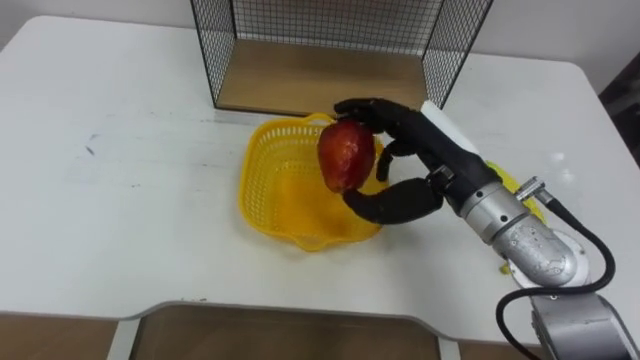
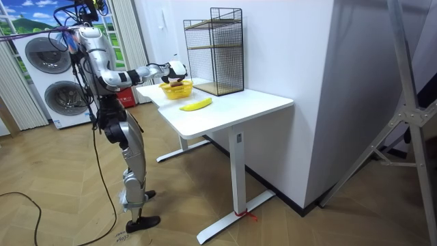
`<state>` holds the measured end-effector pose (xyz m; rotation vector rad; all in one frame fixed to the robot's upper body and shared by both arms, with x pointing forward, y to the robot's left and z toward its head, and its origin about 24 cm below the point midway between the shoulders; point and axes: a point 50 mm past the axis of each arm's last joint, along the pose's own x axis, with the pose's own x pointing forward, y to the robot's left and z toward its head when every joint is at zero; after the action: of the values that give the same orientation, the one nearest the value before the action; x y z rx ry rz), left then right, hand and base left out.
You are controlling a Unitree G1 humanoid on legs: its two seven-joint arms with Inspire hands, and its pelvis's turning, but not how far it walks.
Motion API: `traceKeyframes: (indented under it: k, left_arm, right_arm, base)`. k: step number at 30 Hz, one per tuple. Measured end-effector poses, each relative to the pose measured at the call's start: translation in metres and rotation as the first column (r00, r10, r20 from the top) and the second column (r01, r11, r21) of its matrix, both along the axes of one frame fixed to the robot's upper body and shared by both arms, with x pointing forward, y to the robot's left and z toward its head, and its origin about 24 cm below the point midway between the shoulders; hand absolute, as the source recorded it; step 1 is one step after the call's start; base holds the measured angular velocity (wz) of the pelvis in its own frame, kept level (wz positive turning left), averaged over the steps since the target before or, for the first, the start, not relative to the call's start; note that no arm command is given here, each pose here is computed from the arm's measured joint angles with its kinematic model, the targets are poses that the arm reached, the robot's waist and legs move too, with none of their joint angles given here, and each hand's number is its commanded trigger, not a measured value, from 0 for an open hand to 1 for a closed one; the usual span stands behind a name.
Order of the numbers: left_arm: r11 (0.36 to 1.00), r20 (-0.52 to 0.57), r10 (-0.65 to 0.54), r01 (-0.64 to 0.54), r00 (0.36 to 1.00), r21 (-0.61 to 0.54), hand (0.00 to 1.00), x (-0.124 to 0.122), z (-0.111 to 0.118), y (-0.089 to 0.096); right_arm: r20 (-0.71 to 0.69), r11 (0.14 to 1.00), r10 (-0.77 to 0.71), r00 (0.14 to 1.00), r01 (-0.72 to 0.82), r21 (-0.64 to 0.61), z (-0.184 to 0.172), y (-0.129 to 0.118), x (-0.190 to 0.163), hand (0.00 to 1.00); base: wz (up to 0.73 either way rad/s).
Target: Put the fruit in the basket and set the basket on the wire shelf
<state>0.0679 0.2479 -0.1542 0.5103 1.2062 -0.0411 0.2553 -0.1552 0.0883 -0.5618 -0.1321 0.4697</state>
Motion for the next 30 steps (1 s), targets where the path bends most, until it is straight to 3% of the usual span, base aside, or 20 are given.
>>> traceKeyframes:
  k: [30]
  left_arm:
    - [1.000, -0.009, 0.002, -0.002, 1.000, -0.001, 0.00, -0.0045, -0.0007, -0.0002]
  right_arm:
    - [0.013, 0.999, -0.029, 1.000, 0.028, 0.020, 0.0025, -0.0045, 0.0010, 0.00]
  base:
    - [0.00]
